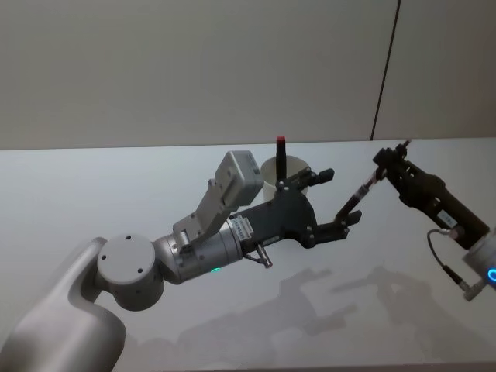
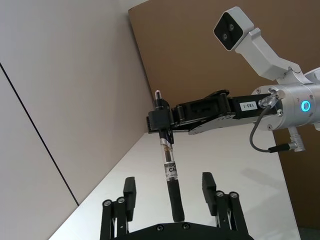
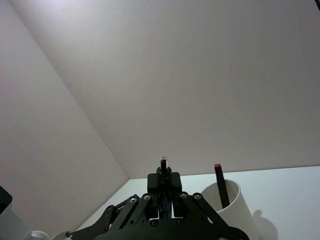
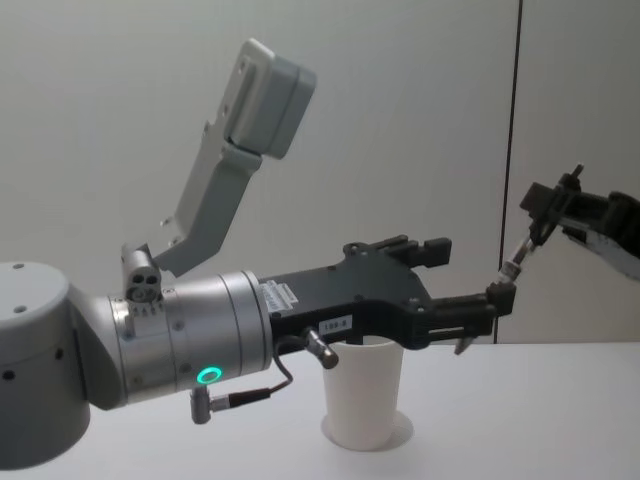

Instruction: Place the pen into the pen holder.

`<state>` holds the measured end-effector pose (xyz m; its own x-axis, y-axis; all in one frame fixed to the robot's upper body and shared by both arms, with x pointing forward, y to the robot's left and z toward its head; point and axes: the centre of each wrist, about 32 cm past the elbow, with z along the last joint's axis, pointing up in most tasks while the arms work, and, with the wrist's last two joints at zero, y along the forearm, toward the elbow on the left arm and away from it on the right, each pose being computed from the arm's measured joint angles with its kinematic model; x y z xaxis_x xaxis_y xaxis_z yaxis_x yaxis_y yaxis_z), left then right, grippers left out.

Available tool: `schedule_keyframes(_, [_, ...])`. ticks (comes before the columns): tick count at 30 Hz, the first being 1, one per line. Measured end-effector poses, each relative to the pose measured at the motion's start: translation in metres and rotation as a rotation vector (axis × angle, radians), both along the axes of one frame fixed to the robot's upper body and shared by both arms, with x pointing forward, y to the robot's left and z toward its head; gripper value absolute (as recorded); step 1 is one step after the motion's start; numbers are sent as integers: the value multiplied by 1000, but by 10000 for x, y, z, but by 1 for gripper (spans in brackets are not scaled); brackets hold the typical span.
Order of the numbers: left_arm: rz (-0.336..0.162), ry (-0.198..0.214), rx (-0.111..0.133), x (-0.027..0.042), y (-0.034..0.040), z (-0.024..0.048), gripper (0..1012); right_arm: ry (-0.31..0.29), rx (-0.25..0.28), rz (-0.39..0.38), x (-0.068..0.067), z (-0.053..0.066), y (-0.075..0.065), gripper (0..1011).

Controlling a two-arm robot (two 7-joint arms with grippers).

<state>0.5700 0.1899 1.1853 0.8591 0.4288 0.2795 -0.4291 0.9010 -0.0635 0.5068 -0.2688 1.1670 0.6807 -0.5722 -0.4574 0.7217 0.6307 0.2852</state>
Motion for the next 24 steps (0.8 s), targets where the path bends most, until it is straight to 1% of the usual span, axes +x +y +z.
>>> schedule_keyframes(1, [0, 0, 0, 0, 0, 0, 868, -2, -5, -2, 6, 4, -4, 146])
schedule_keyframes(2, [0, 0, 0, 0, 0, 0, 868, -3, -10, -5, 10, 7, -8, 147])
schedule_keyframes(3, [0, 0, 0, 0, 0, 0, 918, -6, -16, -7, 18, 13, -14, 147])
schedule_keyframes(5, [0, 0, 0, 0, 0, 0, 966, -16, -45, -19, 52, 37, -38, 147])
schedule_keyframes(6, [0, 0, 0, 0, 0, 0, 989, -16, -45, -19, 52, 37, -38, 147])
schedule_keyframes(7, [0, 0, 0, 0, 0, 0, 1003, -21, -60, -25, 72, 51, -50, 147])
schedule_keyframes(12, [0, 0, 0, 0, 0, 0, 1004, -42, -114, -43, 149, 99, -87, 147])
schedule_keyframes(13, [0, 0, 0, 0, 0, 0, 1004, -49, -131, -47, 180, 117, -97, 147])
schedule_keyframes(15, [0, 0, 0, 0, 0, 0, 1004, -58, -147, -53, 221, 138, -105, 147])
schedule_keyframes(16, [0, 0, 0, 0, 0, 0, 1004, -68, -164, -57, 264, 166, -110, 147])
schedule_keyframes(18, [0, 0, 0, 0, 0, 0, 1004, -73, -176, -59, 305, 178, -115, 147])
schedule_keyframes(19, [0, 0, 0, 0, 0, 0, 1004, -82, -189, -61, 346, 199, -115, 147])
schedule_keyframes(24, [0, 0, 0, 0, 0, 0, 1004, -106, -216, -59, 488, 260, -97, 147])
